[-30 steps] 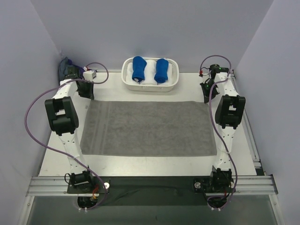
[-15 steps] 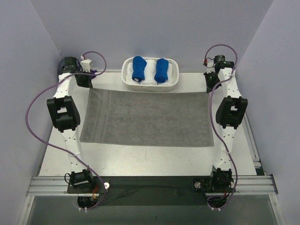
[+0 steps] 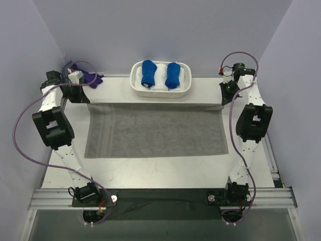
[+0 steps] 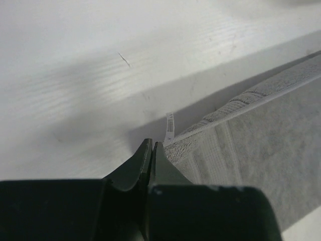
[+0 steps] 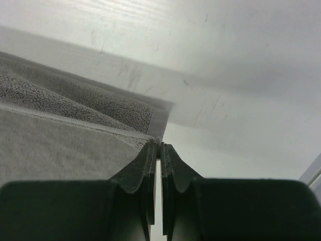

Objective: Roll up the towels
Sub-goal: Fold the towel

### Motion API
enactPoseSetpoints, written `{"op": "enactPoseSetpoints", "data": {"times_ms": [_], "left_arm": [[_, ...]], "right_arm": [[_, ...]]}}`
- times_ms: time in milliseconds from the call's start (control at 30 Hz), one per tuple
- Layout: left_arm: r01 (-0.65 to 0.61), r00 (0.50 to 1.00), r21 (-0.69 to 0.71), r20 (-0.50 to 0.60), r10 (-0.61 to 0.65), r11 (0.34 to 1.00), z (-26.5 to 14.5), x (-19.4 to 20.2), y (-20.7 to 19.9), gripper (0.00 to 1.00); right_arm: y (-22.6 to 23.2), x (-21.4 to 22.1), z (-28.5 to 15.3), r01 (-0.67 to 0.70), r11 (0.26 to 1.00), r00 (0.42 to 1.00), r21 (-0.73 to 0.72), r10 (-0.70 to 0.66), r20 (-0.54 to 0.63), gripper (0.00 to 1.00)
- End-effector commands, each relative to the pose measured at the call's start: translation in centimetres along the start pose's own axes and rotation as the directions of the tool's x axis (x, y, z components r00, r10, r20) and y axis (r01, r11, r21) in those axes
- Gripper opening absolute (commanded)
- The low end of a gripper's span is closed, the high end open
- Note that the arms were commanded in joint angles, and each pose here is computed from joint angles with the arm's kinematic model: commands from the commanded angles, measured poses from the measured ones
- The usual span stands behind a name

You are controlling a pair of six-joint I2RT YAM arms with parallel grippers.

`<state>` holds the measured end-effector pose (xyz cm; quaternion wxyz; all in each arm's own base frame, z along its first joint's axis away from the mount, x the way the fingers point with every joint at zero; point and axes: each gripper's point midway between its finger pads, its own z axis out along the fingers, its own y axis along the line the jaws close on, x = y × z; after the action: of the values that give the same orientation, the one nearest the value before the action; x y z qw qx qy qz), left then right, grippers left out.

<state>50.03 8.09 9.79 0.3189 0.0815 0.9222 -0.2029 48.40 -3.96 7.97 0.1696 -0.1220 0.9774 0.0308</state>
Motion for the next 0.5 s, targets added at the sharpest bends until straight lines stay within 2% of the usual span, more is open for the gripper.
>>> {"op": "enactPoseSetpoints", "data": {"times_ms": [0,133,167,333,467], "left_arm": [[-0.115,0.989,0.072,0.105,0.107,0.991,-5.2,-1.5,-2.2,0.00],[-0.152,0.988,0.124,0.037,0.149,0.981,-6.6,1.7,-4.0,0.00],[-0.204,0.979,0.133,0.031,0.201,0.970,-7.1,2.1,-4.4,0.00],[-0.198,0.967,0.169,-0.125,0.220,0.965,-8.6,7.7,-5.4,0.00],[-0.189,0.938,0.177,-0.259,0.231,0.966,-9.6,11.9,-5.2,0.00]], "right_arm": [[0.1,0.7,-5.2,0.028,1.000,0.999,-0.001,-0.028,0.045,0.00],[1.3,3.1,-6.1,0.062,0.997,0.998,-0.045,-0.063,-0.011,0.00],[1.4,3.7,-6.7,0.080,0.996,0.996,-0.044,-0.081,-0.022,0.00],[1.3,8.0,-6.8,0.106,0.992,0.983,-0.062,-0.115,-0.147,0.00],[0.2,11.3,-6.3,0.084,0.994,0.966,-0.064,-0.097,-0.241,0.00]]}}
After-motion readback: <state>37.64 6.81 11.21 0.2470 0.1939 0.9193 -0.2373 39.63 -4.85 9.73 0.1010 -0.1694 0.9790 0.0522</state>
